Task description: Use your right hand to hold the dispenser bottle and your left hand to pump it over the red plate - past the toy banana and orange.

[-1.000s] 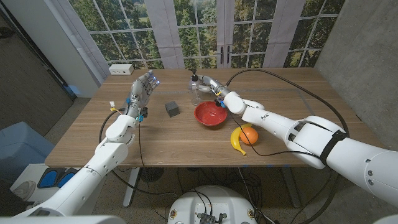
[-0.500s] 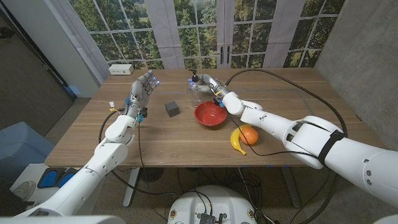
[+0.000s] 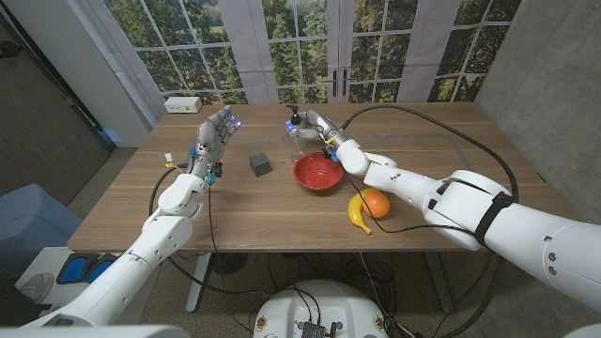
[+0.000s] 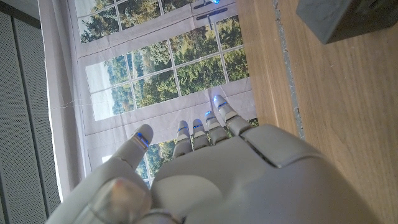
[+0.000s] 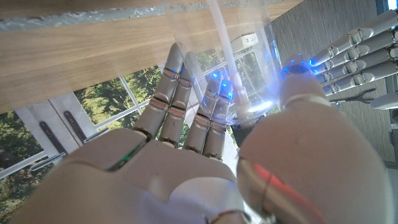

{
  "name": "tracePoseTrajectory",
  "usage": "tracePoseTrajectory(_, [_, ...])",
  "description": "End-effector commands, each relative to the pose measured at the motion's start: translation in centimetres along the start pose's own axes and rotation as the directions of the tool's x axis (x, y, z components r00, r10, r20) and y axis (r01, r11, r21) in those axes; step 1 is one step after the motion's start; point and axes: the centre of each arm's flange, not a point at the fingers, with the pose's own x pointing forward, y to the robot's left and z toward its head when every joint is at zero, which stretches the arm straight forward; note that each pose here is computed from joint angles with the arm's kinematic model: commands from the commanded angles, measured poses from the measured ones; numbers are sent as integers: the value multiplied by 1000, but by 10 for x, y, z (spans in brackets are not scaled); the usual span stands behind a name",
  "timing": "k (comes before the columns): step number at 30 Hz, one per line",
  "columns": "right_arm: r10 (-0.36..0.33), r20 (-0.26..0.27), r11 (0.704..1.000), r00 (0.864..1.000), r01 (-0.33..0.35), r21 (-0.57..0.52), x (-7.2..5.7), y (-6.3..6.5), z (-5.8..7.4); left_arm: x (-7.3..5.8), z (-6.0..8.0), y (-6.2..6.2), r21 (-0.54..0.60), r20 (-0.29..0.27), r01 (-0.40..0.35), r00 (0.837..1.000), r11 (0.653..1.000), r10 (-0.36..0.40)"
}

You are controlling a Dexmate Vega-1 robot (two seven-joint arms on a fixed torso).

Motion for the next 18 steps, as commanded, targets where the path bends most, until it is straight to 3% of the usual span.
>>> tracePoseTrajectory(1, [-79, 37, 997, 996, 79, 1, -2, -13, 3, -1, -1, 1, -3, 3, 2, 1000, 1000, -2])
tracePoseTrajectory(18, [-89, 66, 994, 994, 93, -58, 12, -33, 11, 3, -3, -2, -11, 14, -2, 1000, 1000, 2])
